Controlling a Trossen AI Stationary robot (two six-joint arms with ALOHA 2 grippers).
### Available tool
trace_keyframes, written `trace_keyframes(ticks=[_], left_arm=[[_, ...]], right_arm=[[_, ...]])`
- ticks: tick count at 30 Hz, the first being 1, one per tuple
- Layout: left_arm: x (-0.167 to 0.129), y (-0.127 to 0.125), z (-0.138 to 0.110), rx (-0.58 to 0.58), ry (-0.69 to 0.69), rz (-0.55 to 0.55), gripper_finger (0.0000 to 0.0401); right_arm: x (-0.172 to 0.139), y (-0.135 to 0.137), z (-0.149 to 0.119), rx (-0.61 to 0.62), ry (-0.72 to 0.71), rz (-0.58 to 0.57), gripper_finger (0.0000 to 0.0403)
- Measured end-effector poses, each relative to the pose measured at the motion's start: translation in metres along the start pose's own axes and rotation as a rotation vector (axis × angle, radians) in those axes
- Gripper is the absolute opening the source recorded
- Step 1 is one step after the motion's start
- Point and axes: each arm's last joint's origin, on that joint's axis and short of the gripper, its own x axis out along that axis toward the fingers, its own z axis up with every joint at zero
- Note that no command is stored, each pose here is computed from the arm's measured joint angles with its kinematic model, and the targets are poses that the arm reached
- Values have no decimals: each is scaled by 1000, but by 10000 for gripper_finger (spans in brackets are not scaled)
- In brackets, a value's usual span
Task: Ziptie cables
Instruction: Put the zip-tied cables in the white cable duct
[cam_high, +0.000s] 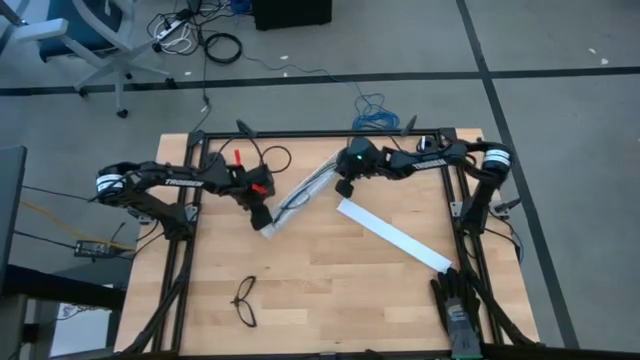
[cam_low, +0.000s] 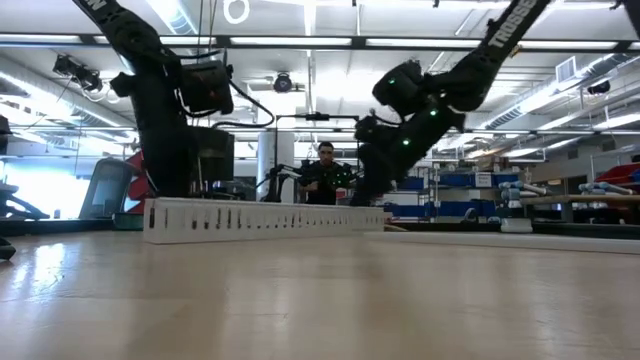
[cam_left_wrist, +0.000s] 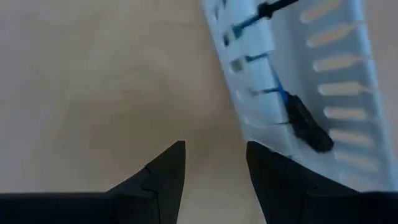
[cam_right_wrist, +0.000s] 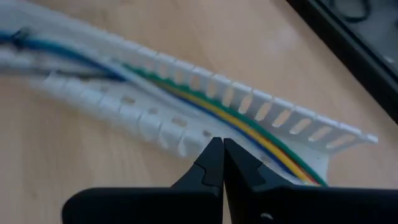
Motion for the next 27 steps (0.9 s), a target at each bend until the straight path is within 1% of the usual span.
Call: trace_keyframes(ticks=[2, 6, 8, 10, 13, 16, 17, 19, 21, 24, 27], left_arm=[[1, -7, 5, 22, -49, -73, 182], [-1, -23, 19, 87, -201, -201, 182], [-3, -32, 27, 128, -296, -237, 182], [-6, -37, 32, 153, -356, -260, 182], [-8, -40, 35, 169, -405, -269, 182], [-8, -40, 35, 162, -408, -240, 182], [-7, -39, 34, 156, -396, -226, 182], [-6, -37, 31, 145, -359, -200, 182], [-4, -36, 27, 134, -318, -193, 182], [-3, -36, 23, 103, -263, -201, 182], [-2, -40, 22, 89, -259, -216, 182]], right_arm=[[13, -1, 6, -4, 7, 53, 0], [40, 7, 17, -47, 5, 132, 0], [50, 13, 25, -82, -11, 187, 0], [53, 17, 36, -112, -33, 211, 0], [44, 21, 48, -152, -66, 218, 0], [21, 22, 64, -170, -88, 218, 0], [14, 21, 66, -166, -71, 214, 0], [8, 17, 62, -148, 9, 188, 0], [9, 12, 53, -125, 88, 156, 0], [19, 8, 49, -92, 92, 151, 0], [38, 11, 34, -84, 131, 165, 0]])
